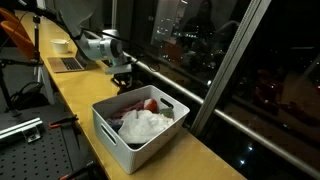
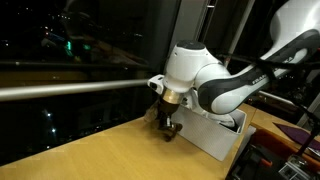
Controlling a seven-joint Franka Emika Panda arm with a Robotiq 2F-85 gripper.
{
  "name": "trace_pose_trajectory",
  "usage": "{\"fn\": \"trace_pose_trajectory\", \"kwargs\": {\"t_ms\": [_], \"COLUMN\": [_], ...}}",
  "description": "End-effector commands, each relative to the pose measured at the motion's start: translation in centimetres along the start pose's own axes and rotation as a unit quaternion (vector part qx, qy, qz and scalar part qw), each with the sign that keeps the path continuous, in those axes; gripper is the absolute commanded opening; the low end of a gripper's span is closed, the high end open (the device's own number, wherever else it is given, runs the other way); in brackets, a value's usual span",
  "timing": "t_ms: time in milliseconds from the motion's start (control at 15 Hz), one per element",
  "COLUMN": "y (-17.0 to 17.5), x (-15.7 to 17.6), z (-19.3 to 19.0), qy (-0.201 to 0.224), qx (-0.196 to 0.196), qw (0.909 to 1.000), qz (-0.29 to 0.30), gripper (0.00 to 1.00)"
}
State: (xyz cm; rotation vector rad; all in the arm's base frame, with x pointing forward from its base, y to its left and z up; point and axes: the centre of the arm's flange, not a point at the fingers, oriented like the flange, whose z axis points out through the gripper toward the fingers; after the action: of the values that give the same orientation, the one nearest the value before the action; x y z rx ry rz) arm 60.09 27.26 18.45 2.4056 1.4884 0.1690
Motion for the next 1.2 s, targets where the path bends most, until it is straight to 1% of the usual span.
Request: {"fn": "trace_pose_trajectory", "kwargs": {"t_ms": [0,200,333,533,667,800,933,1133], "y": [-2.8,-4.2,-4.9,-4.7,-4.3,-2.6,-0.7,2.1], "x": [-2.9,-5.3,-7.9,-12.5,-15.6,-17.9,-19.7,-21.2], "z": [-7.8,-12.4,-14.4,-16.7,-17.1,-16.7,-16.1,-14.8], "qy": [-0.001,0.005,0.007,0.006,0.004,0.000,-0.005,-0.012], "qx": [-0.041,-0.072,-0.089,-0.106,-0.115,-0.125,-0.134,-0.141], "qw": [0.9991,0.9969,0.9948,0.9908,0.9874,0.9828,0.9786,0.9743], "qz": [0.014,0.031,0.049,0.085,0.109,0.136,0.156,0.175], "gripper": [0.04,0.04,0.04,0.04,0.04,0.04,0.04,0.04]}}
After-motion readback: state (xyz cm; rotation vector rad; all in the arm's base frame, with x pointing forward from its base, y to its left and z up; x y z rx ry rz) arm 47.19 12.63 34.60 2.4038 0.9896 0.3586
